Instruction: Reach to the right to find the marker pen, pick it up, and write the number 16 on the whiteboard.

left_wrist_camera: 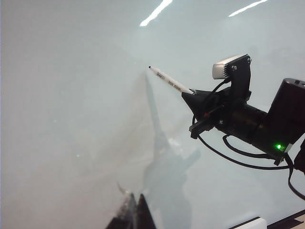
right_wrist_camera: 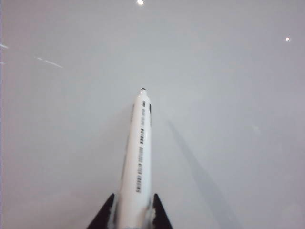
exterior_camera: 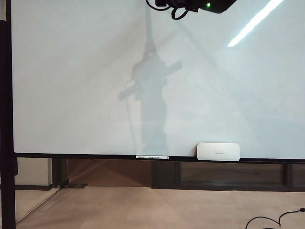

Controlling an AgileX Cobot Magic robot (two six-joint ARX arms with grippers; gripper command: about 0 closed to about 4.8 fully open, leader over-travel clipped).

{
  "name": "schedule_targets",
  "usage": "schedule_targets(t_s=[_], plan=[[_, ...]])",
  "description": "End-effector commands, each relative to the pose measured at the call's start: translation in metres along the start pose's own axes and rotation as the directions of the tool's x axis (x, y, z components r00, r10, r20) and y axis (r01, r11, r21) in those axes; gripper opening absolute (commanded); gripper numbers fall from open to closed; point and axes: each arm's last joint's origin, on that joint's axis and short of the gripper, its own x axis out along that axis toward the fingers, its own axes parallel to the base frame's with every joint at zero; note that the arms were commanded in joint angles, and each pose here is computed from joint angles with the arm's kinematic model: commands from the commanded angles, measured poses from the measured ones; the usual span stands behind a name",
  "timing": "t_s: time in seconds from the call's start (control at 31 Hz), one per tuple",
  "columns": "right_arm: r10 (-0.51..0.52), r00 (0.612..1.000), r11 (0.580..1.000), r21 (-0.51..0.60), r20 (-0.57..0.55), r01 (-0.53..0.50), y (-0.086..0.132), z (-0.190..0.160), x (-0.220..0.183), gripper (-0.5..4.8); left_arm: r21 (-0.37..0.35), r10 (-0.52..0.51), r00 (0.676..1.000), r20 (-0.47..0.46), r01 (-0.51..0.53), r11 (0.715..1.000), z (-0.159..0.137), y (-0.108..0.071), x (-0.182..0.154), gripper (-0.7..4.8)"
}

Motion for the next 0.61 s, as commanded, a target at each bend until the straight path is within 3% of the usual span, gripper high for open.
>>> schedule_targets(t_s=[0.03,0.61], plan=[[-0.011,1.0,1.0,-0.001,0.023,0.011,-0.001,0.003,0.001,-0.05,0.0,0.005,1.0,0.007,-0.005,1.0,0.002,0.001,0.0,-0.06],[-0.032,0.999,0.999,-0.018,-0.036,0.031,-0.017,-0.011,0.002,-0.05,0.021,0.005,1.0,0.005,-0.005,1.0,0.002,0.001,-0.001,-0.06]])
